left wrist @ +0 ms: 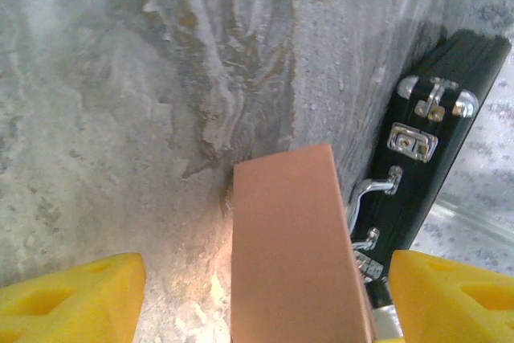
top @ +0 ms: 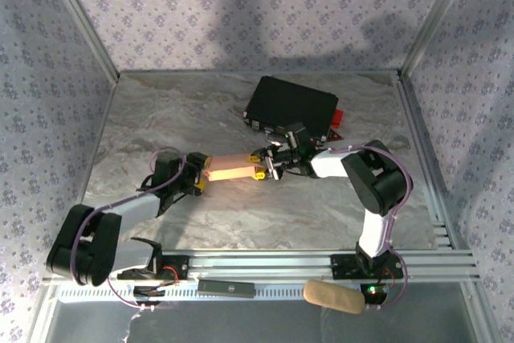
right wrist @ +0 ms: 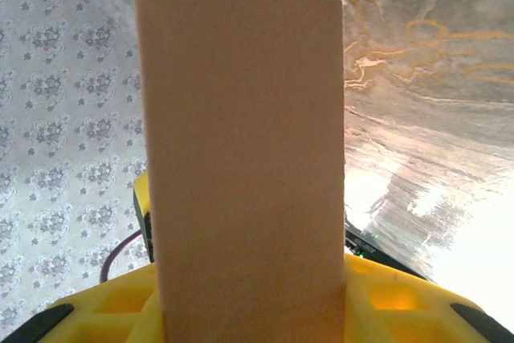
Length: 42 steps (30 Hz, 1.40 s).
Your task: Fold the paper box
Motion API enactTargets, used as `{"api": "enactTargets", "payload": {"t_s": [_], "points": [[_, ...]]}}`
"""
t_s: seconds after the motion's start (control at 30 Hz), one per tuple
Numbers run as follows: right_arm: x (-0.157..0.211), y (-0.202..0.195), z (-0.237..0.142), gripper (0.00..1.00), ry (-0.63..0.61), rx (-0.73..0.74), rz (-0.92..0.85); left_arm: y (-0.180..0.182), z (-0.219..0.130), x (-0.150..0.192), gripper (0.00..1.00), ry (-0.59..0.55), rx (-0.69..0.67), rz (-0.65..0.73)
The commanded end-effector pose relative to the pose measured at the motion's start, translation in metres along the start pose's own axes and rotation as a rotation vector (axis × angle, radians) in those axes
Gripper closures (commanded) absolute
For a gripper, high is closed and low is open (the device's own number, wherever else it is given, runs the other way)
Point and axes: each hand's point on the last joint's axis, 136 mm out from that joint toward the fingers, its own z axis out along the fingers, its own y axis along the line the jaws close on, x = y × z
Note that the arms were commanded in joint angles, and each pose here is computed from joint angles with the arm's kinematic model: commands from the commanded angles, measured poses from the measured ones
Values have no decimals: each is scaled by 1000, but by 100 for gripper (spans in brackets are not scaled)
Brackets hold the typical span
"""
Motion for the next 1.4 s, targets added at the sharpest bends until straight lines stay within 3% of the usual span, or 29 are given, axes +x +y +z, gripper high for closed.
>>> {"api": "enactTargets", "payload": {"t_s": [0.0, 0.27, 0.4, 0.53, 0.7, 0.9, 1.1, 1.23, 1.37], "points": [[6, -2, -4, 64, 6, 1, 46, -26, 4, 3, 23, 7, 101, -112], [1, -8, -8, 62, -19, -1, 94, -26, 15, 22, 33, 37, 113, -257], [-4, -11, -9, 61, -33, -1, 125, -20, 14, 24, 47, 12, 91, -291], [-9, -12, -12, 52, -51, 0, 136, -10, 5, 23, 61, -20, 48, -322], [-5, 2, -21, 41, -74, 16, 57, 8, -17, 21, 67, -86, -64, -390], [11, 35, -65, 39, -207, 160, -329, 22, -45, 14, 69, -178, -166, -450], [34, 53, -115, 50, -499, 421, -1002, 40, -58, 2, 72, -222, -300, -490], [45, 44, -109, 51, -507, 557, -1396, 45, -60, -6, 75, -214, -414, -503], [55, 30, -85, 55, -395, 672, -1602, 47, -52, -12, 77, -191, -476, -508]]}}
